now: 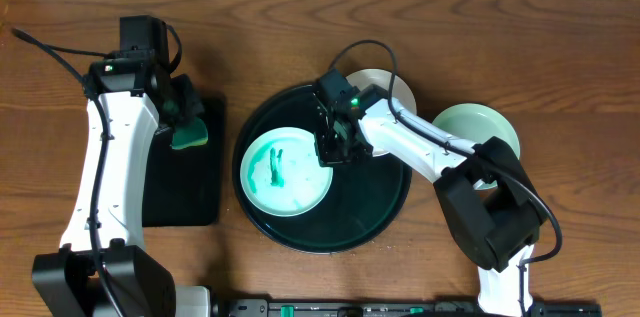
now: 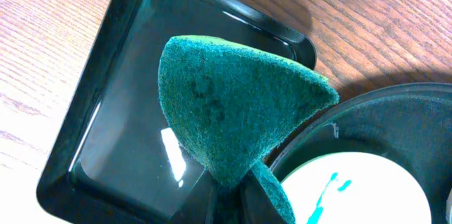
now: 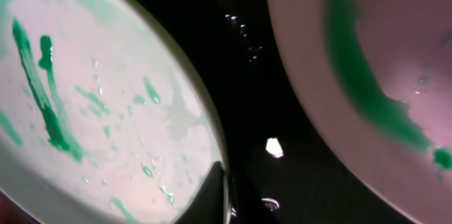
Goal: Clean dirty plates on tray and stack at the side
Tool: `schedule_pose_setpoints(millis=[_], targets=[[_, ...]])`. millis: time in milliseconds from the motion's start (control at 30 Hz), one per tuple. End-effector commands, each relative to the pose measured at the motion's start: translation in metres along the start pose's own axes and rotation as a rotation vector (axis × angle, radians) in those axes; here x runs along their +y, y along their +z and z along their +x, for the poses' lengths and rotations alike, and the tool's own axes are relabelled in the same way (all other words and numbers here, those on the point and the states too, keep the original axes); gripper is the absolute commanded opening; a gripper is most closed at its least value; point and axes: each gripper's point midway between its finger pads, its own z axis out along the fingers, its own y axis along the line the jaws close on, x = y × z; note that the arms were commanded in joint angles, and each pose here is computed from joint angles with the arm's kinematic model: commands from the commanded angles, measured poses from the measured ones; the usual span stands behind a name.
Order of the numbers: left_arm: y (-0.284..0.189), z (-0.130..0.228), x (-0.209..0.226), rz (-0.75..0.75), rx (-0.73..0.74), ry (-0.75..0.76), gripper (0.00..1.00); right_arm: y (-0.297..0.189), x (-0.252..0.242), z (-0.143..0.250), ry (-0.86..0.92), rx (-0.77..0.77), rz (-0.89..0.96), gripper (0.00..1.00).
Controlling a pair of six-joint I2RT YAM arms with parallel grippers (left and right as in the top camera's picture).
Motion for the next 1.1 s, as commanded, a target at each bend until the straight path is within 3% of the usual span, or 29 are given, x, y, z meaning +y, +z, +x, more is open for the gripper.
schedule_pose_setpoints(millis=[0, 100, 367, 467, 667, 1067], targets=[[-0.005, -0.004, -0.003, 0.014, -0.014, -0.002, 0.07, -0.005, 0.009, -0.003, -0.034, -0.021, 0.003, 0.22], [-0.005, -0.001, -0.010, 0.056, 0.002, 0.010, 0.07, -0.005, 0.007, 0.000, -0.006, -0.008, 0.009, 0.32], [0.001, 0.014, -0.024, 0.075, 0.035, 0.077, 0.07, 0.010, 0.005, 0.017, 0.014, 0.039, 0.055, 0.31], [0.004, 0.020, -0.029, 0.077, 0.047, 0.098, 0.07, 0.019, 0.004, 0.016, 0.016, 0.045, 0.057, 0.27], [0.008, 0.032, -0.040, 0.080, 0.069, 0.158, 0.07, 0.018, -0.003, 0.008, 0.052, 0.041, 0.038, 0.01], [0.048, 0.096, -0.088, 0.203, 0.163, 0.358, 0.07, 0.015, -0.006, 0.004, 0.064, 0.046, 0.015, 0.01]])
